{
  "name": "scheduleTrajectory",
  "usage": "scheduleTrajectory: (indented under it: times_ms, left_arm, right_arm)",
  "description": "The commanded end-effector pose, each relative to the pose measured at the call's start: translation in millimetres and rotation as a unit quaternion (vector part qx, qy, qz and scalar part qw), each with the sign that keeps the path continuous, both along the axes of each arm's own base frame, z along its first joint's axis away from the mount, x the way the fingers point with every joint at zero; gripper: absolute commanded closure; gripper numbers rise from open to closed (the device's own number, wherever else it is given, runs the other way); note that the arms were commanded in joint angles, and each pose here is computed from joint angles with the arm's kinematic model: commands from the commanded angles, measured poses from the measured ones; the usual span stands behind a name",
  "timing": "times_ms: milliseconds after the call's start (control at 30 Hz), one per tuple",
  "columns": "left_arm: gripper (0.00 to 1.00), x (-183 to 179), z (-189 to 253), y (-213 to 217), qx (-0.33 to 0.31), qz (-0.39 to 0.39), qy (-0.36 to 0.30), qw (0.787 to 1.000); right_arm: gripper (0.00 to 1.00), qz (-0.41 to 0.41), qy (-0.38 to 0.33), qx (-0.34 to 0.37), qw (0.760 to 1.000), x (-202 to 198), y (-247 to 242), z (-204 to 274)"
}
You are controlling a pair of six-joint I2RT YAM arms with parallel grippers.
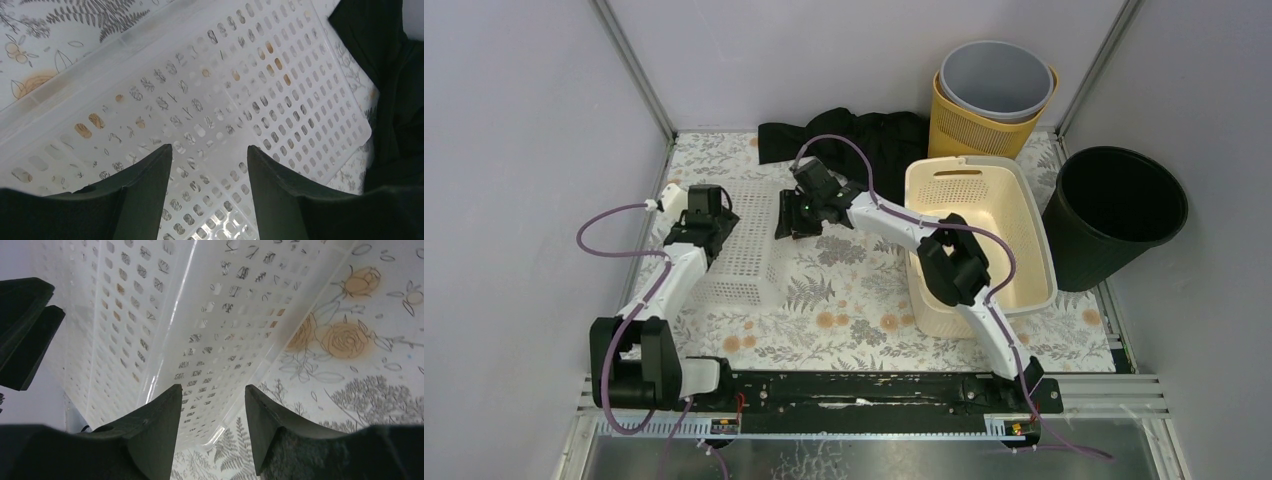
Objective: Turn the large container upside down
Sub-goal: Move the container to the corner of the board.
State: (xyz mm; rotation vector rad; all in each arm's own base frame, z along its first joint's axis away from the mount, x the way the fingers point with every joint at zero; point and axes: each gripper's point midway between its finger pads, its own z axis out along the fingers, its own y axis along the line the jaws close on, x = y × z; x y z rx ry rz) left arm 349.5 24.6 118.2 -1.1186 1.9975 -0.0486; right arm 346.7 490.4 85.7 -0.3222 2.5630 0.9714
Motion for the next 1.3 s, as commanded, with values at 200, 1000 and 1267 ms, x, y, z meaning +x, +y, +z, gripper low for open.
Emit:
scheduleTrajectory:
  times_ms: [200,1000,1267]
  left_arm:
    - [0.36,16.0,-18.7,13.7,-0.004,0.038,0.017,0.999]
    - [0.38,49.7,9.5,45.7,-0.005,0.103,-0.05,0.993]
    - [0.33,51.6,35.7,27.8,-0.019,0.053,-0.082,0.995]
  right_arm:
    - [0.42,0.028,-0.013,0.059,0.998,25.1,51.7,-8.2]
    - [0.1,0.069,-0.126,0.103,0.984,8.1,8.6,128.5]
    - [0.07,0.063,-0.18,0.095,0.977,-32.9,-52.0,204.6]
